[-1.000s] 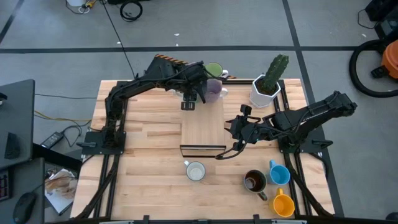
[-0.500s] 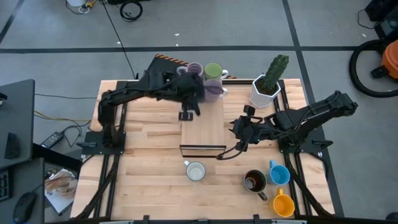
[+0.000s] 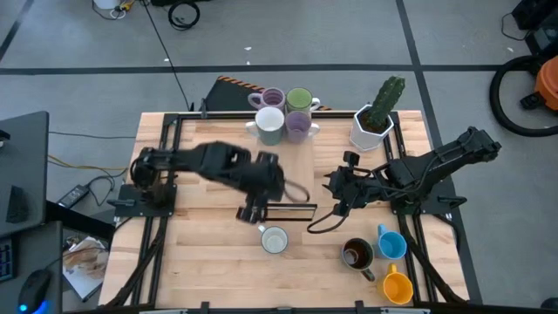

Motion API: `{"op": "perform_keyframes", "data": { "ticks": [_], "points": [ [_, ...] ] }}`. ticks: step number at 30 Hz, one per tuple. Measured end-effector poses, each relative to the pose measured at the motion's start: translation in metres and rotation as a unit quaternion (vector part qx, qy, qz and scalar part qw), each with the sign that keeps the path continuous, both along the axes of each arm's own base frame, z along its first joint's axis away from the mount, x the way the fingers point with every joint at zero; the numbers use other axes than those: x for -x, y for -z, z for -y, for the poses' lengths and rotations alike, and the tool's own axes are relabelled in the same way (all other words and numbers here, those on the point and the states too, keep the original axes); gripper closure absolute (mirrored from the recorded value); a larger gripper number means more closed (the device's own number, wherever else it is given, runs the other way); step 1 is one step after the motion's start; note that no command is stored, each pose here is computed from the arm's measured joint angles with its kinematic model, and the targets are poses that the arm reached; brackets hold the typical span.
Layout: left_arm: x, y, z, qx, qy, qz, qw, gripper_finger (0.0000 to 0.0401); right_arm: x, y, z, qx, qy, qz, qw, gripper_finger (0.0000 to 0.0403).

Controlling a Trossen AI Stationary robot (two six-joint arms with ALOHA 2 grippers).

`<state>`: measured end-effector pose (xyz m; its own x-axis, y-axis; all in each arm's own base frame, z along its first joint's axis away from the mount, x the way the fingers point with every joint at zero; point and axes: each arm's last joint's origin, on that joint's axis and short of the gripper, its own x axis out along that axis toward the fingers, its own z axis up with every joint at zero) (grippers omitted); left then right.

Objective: Place coffee mugs
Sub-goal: Put the white-blue patterned mug on the shelf

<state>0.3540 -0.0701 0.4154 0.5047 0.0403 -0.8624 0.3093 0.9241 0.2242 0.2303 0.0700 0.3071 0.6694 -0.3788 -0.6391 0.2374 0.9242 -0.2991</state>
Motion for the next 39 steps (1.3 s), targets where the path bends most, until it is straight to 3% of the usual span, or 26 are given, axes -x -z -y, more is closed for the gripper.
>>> {"op": "perform_keyframes", "data": {
  "ticks": [4, 11, 17, 21, 30, 39],
  "points": [
    [-0.001, 0.011, 0.033, 0.008, 0.025, 0.012, 1.000, 0.0283, 0.000, 0.000, 0.000, -0.003, 0.003, 0.001, 1.000, 0.0273],
    [-0.004, 0.068, 0.089, -0.025, 0.082, -0.010, 0.996, 0.0283, 0.001, 0.000, -0.001, -0.011, 0.003, 0.002, 1.000, 0.0273],
    [0.001, 0.108, 0.119, -0.041, 0.111, -0.009, 0.993, 0.0282, 0.002, 0.000, -0.006, -0.011, -0.007, 0.002, 1.000, 0.0273],
    [0.006, 0.122, 0.128, -0.043, 0.102, -0.015, 0.994, 0.0272, 0.003, 0.000, -0.009, -0.013, -0.013, 0.005, 1.000, 0.0273],
    [0.006, 0.134, 0.130, -0.046, 0.083, -0.043, 0.995, 0.0193, 0.002, -0.001, -0.014, -0.017, -0.023, 0.016, 0.999, 0.0273],
    [-0.007, 0.152, 0.121, -0.061, 0.143, -0.082, 0.984, 0.0201, 0.001, -0.003, -0.015, -0.019, -0.026, 0.024, 0.999, 0.0273]
  ]
}}
